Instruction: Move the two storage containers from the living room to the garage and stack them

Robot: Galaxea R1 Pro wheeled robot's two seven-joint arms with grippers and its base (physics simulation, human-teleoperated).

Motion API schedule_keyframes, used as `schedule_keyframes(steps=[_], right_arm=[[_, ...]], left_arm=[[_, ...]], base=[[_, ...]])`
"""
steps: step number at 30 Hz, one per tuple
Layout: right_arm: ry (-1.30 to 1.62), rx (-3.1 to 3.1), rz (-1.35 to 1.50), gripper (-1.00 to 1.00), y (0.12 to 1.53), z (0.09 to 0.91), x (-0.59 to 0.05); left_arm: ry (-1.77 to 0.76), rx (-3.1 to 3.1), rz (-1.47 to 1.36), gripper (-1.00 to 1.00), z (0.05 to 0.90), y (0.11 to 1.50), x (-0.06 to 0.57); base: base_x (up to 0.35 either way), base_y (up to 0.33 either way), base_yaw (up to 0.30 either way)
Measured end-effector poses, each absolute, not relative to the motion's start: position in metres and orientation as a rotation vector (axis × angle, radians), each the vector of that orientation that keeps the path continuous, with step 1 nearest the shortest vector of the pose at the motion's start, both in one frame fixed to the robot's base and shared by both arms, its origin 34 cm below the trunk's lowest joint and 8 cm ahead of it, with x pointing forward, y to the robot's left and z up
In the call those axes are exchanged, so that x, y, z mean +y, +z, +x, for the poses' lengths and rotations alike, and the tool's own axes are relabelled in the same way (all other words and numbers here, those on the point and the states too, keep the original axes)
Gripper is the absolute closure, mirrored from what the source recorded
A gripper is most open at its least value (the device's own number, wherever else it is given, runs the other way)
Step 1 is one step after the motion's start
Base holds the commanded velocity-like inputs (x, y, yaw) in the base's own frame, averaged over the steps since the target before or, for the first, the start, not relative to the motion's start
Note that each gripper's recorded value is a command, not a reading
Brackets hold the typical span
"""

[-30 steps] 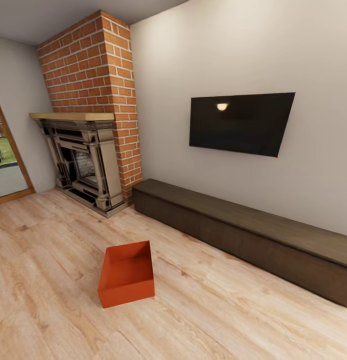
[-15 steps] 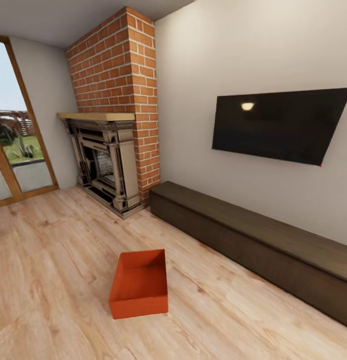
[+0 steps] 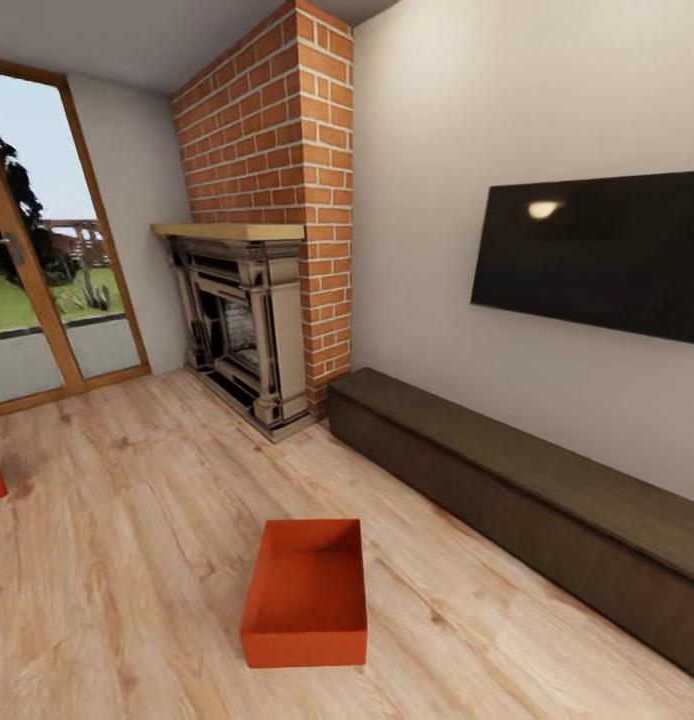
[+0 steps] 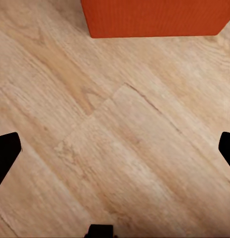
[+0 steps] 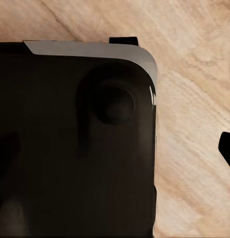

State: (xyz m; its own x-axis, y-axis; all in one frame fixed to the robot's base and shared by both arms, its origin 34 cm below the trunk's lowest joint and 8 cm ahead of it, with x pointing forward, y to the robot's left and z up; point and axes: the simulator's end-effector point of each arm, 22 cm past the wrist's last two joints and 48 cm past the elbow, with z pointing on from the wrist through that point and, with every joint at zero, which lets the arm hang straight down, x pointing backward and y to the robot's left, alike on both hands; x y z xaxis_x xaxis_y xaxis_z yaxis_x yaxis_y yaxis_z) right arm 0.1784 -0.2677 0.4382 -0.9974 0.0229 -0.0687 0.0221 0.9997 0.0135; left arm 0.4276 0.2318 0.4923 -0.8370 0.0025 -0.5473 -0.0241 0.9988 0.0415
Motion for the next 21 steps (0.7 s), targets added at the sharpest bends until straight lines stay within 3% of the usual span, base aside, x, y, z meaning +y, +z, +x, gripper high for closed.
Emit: schedule_keyframes(steps=[21], right_arm=[[0.026,3.101,0.038,-1.0,0.437,0.164,-0.264]], left_arm=[[0.062,2.558,-0.016,-1.0,0.428,0.492,0.232]], base=[[0.284,0.138,0.002]])
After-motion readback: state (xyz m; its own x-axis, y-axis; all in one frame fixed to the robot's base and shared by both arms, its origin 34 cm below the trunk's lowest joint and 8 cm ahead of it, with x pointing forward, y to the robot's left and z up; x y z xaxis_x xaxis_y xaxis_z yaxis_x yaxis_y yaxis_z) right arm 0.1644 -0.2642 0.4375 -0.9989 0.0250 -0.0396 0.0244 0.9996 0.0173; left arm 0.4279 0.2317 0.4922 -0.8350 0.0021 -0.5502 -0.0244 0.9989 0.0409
